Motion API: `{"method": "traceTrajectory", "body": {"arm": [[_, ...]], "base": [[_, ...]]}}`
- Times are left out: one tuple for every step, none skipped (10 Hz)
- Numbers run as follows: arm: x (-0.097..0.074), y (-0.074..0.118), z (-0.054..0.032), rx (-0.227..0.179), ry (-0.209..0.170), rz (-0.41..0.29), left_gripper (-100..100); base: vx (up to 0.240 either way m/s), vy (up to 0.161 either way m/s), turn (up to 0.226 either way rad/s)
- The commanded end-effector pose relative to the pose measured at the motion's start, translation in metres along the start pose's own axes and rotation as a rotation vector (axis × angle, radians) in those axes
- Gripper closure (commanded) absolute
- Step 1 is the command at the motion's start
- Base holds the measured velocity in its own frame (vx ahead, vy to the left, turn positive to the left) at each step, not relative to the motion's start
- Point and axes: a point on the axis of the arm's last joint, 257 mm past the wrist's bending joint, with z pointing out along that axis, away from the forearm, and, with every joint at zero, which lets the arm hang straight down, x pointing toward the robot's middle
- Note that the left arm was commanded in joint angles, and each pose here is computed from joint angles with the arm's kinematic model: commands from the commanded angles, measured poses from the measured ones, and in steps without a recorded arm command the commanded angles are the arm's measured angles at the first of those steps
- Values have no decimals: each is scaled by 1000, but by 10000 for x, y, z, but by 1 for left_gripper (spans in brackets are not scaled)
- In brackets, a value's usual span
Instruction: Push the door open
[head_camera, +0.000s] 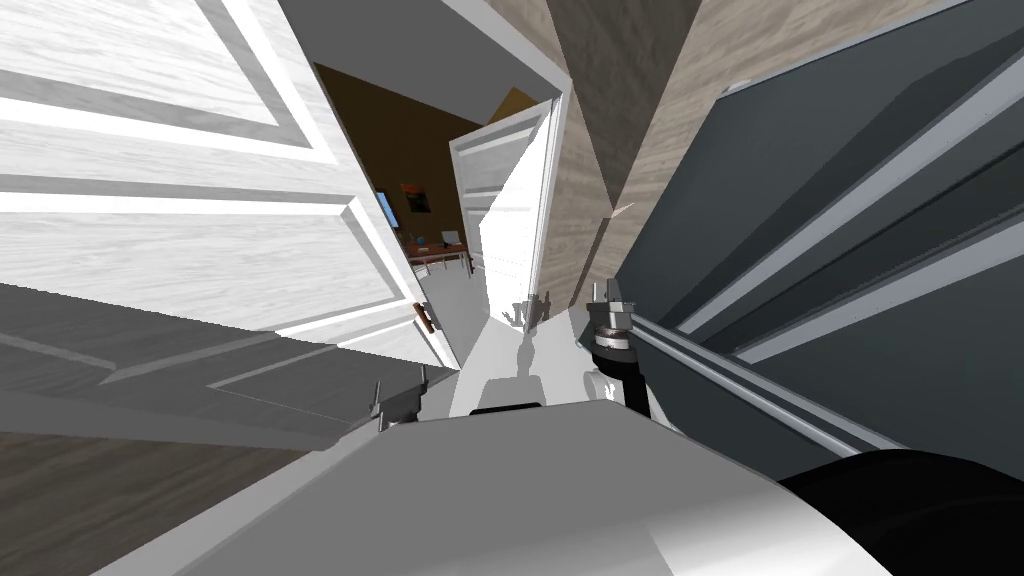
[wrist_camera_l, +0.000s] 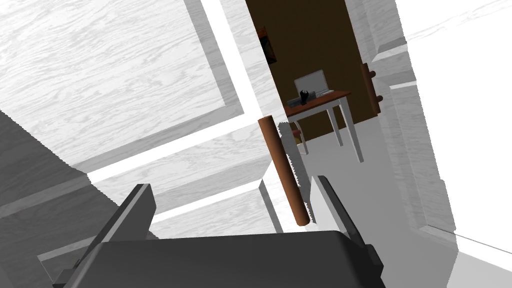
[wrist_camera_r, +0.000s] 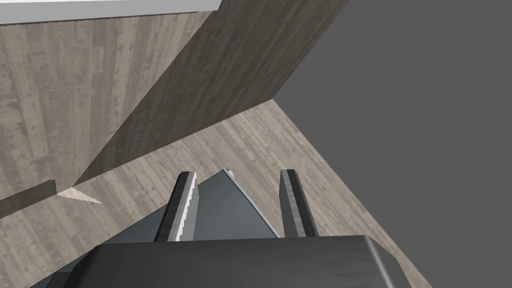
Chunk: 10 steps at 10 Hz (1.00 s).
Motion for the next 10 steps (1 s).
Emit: {"method": "traceTrajectory", "body": {"arm": [[-85,-15,-77,3,-23,-27,-100],[-139,-20,-124,6,-37,-42,-100],[-193,-27,-171,8,-51,-57,-100],[-246,-33,-220,11,-65,-71,-100],[-299,-41,-269,14,-78,-86,-100],[-347,-48,-316,17,-91,-99,-100],[-393,-56,-362,21,-104,-112,-100],[-483,-72,-456,28,-129,-137,-100],[-483,-72,-456,28,-129,-137,-100],[-571,-91,-553,36,-153,-161,-100]], "base": [[84,30,-64],[76,26,-65],[103,42,-68],[106,57,-62],[101,38,-70],[96,44,-58],[96,39,-75],[102,60,-104],[77,46,-38],[113,39,-90]]}}
